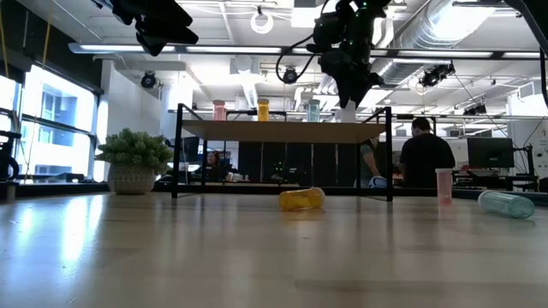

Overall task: Pick and place medicine bottles onto shelf by color
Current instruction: Put the right white pill bottle on the shelf aligned with the other white pill bottle, then put the blue pill bottle on the shelf aligned with the other blue pill bottles

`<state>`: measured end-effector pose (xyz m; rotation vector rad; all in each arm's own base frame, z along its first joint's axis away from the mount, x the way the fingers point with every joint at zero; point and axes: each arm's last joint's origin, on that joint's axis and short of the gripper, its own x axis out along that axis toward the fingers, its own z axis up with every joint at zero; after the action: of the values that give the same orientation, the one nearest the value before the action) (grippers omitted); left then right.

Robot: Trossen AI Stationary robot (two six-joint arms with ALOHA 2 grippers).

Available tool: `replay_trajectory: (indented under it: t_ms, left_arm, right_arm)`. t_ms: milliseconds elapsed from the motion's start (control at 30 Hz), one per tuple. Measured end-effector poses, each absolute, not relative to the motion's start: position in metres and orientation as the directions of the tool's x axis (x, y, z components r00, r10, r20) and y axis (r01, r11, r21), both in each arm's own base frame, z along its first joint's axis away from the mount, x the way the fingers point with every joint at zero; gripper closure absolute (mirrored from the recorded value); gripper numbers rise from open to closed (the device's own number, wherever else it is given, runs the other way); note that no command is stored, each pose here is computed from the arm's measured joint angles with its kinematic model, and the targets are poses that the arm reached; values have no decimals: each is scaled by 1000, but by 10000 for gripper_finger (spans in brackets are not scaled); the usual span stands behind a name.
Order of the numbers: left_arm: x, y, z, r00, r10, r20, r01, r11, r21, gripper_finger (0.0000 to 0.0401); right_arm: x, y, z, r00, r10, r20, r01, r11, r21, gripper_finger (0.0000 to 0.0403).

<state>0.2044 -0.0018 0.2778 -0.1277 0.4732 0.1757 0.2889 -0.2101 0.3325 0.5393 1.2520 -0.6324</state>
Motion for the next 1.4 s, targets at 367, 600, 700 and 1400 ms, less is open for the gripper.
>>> replay_trajectory:
  t_ms: [367, 600, 700, 1400]
  left_arm:
    - [204, -2, 278, 876, 138, -463, -197, 977, -81, 231]
    - [204, -2, 278, 875, 138, -463, -198, 977, -81, 231]
    - [204, -2, 278, 876, 138, -463, -198, 977, -82, 231]
    - [204, -2, 277, 874, 138, -466, -210, 972, -106, 231]
  right_arm:
    - [290, -211, 338, 213, -164, -963, 680, 733, 26, 218]
    - [287, -208, 371, 285, -217, -934, 665, 746, 30, 217]
    - [283, -205, 387, 307, -232, -923, 652, 758, 27, 217]
    - [212, -131, 424, 391, -414, -822, 648, 758, -74, 217]
